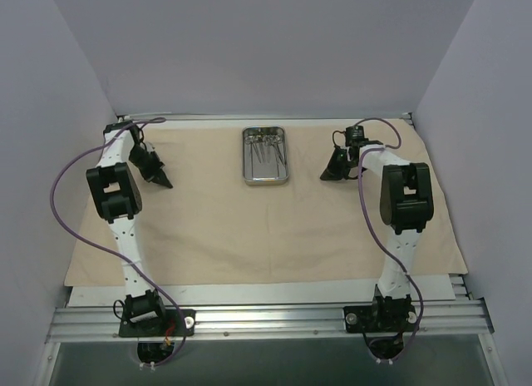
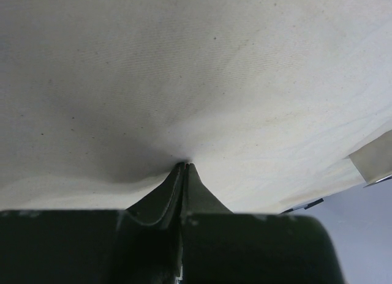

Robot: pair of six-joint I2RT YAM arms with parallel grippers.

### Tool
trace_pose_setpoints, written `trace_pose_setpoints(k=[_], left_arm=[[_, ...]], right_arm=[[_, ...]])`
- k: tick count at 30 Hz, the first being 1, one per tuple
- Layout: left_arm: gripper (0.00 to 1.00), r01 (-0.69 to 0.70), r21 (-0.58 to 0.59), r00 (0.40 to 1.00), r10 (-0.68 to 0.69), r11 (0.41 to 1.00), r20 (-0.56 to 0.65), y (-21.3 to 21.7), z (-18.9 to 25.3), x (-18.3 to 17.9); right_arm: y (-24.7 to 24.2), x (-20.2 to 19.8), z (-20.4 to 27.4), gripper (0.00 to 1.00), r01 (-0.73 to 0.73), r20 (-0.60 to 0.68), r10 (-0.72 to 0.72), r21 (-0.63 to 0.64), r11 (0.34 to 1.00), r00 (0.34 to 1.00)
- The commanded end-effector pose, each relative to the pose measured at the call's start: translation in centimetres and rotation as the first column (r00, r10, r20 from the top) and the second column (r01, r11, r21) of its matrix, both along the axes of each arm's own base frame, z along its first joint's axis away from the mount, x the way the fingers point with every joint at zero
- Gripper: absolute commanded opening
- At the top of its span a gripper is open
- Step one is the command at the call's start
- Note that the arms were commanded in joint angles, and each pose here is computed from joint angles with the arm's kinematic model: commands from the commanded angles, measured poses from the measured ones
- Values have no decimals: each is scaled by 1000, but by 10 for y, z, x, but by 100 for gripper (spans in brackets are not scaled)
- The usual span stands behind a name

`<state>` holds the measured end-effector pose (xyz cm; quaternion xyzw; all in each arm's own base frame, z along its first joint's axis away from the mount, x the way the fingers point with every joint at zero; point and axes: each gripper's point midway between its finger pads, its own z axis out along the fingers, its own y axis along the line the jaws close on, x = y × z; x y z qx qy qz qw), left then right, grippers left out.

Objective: Open and lay out the surgical kit
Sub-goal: Smooth out the surgical kit at the center of the board.

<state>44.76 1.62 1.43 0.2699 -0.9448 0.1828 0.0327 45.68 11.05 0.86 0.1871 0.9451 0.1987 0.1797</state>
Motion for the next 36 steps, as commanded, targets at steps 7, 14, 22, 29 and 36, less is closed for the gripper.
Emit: trace_pose_setpoints(k=[7, 14, 22, 29, 36], left_arm=[[3, -9, 167, 999, 3, 986, 34, 43, -33, 5], [20, -87, 176, 972, 45, 981, 231, 33, 41, 21], [37, -64, 126, 944, 19, 990, 329, -16, 95, -21], [19, 82, 79, 970, -98, 994, 225, -75, 81, -120], [7, 154, 107, 977, -168, 982, 134, -98, 56, -172]], right_arm=[[-34, -82, -55, 0, -15, -309, -37, -162, 987, 950], [-52, -10, 17, 0, -172, -110, 145, -303, 937, 983], [-1, -44, 99, 7, -207, -14, 215, -339, 918, 977], [97, -163, 103, 0, -385, 21, 401, -238, 892, 916], [129, -227, 72, 0, -427, 12, 431, -122, 896, 902]])
